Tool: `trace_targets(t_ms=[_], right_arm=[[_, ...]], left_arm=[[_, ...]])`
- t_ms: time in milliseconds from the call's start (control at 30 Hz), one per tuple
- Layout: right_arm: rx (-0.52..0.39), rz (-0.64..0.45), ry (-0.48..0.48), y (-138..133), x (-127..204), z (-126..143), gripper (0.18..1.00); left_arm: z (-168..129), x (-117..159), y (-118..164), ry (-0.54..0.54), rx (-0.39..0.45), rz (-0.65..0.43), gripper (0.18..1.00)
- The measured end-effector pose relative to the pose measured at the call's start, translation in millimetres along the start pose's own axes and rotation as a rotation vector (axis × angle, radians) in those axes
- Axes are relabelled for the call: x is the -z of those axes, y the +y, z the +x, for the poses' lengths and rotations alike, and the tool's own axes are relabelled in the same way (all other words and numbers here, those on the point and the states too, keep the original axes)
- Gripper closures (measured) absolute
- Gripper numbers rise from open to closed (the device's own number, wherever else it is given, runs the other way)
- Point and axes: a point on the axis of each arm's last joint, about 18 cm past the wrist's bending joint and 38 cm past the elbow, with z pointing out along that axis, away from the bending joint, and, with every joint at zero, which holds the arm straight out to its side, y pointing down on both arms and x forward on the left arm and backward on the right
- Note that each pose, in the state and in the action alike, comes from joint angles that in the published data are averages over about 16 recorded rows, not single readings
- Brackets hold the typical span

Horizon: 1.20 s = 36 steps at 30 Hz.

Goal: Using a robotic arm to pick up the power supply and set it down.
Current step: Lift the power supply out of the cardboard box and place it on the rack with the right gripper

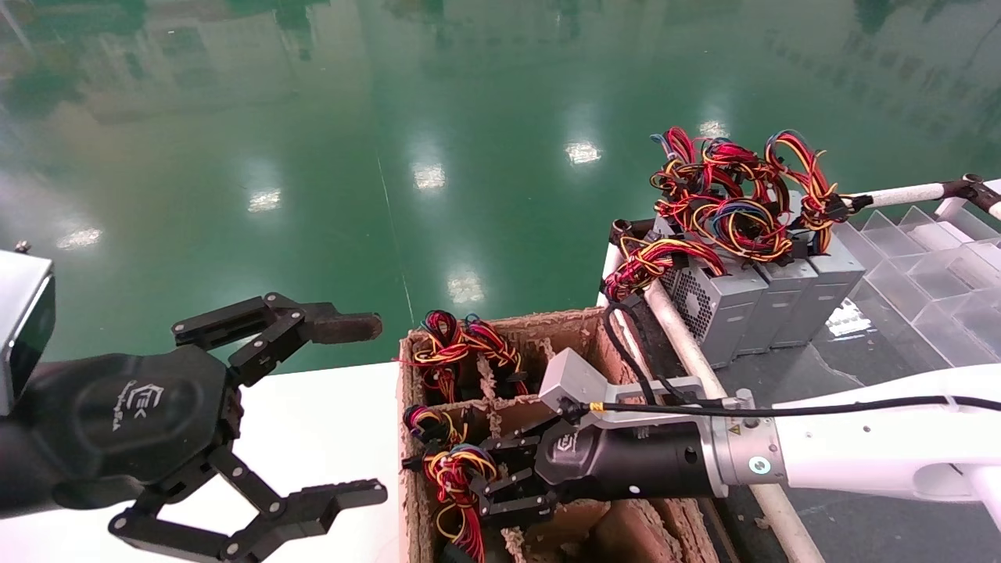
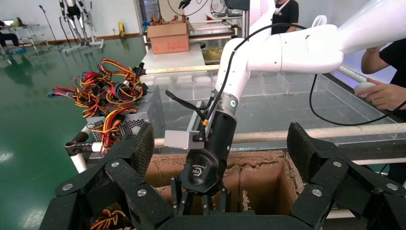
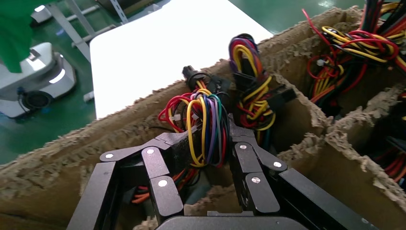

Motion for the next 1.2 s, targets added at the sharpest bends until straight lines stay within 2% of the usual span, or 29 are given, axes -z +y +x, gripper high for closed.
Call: trace_targets(t_ms=[567, 1200], right_arm=[[-0.040, 0.101, -0.033, -10.4, 25.6, -2.0, 0.981], [-0.033, 0.336, -0.054, -54.8, 110.1, -12.9, 0.983]], left_arm=[[0.0, 0.0, 0.0, 0.000, 0.000, 0.000, 0.183], [0.0, 0.0, 0.0, 0.000, 0.000, 0.000, 0.183]])
